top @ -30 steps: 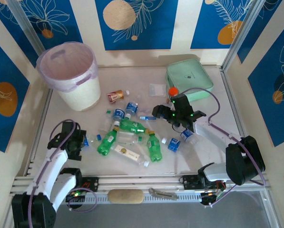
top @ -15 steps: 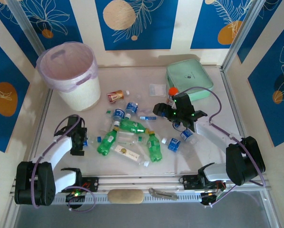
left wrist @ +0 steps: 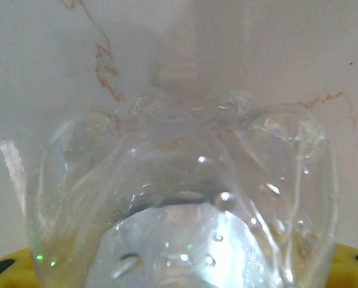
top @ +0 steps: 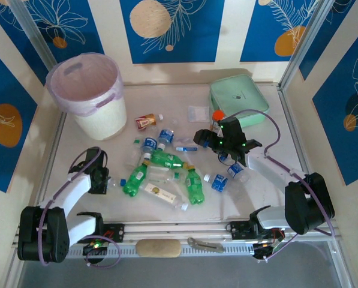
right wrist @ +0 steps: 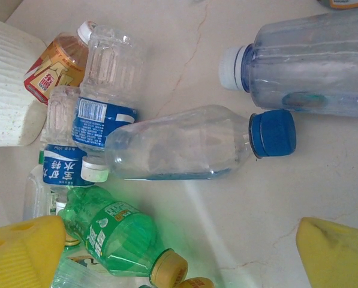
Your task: Put the plastic bottles in the bin
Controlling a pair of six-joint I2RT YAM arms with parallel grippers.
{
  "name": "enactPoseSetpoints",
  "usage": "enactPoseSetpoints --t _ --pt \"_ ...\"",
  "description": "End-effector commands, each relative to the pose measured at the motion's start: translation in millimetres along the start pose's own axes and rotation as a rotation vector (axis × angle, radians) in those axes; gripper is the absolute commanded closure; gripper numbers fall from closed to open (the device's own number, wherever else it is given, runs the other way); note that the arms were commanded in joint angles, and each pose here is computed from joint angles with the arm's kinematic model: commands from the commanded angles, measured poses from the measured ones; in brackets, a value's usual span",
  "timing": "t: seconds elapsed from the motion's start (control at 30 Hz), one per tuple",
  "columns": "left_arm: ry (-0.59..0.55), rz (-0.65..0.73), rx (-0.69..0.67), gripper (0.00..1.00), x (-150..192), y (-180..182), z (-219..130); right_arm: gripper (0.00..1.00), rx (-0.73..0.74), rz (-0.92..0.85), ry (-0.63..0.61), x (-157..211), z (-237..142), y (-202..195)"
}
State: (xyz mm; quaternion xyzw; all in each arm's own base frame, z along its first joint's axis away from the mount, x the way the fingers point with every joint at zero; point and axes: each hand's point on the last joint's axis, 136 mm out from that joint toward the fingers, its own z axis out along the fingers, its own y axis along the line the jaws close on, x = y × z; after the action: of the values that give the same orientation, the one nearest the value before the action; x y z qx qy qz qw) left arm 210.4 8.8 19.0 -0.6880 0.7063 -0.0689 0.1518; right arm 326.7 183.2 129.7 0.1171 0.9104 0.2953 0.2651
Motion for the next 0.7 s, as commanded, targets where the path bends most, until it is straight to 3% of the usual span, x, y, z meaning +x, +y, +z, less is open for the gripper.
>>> enactPoseSetpoints --t 0.0,0.2,0.33,0.67 --pt "-0.102 -0.003 0.224 0.52 -17.4 -53.4 -11.8 0.01 -0.038 0.0 -0.005 -6.8 -1.8 11.5" --pt "-0.187 0.192 0.412 0.58 -29.3 -102.3 -63.7 0.01 -0.04 -0.002 -0.009 -6.9 -3.3 12.3" --pt "-0.19 0.338 0.528 0.7 -19.5 -130.2 -94.8 0.01 -0.046 0.003 -0.01 -6.9 -2.6 13.1" --pt "-0.128 0.709 0.802 0.72 76.5 -177.5 -159.4 0.01 -0.058 0.008 -0.003 -7.2 -1.3 17.1"
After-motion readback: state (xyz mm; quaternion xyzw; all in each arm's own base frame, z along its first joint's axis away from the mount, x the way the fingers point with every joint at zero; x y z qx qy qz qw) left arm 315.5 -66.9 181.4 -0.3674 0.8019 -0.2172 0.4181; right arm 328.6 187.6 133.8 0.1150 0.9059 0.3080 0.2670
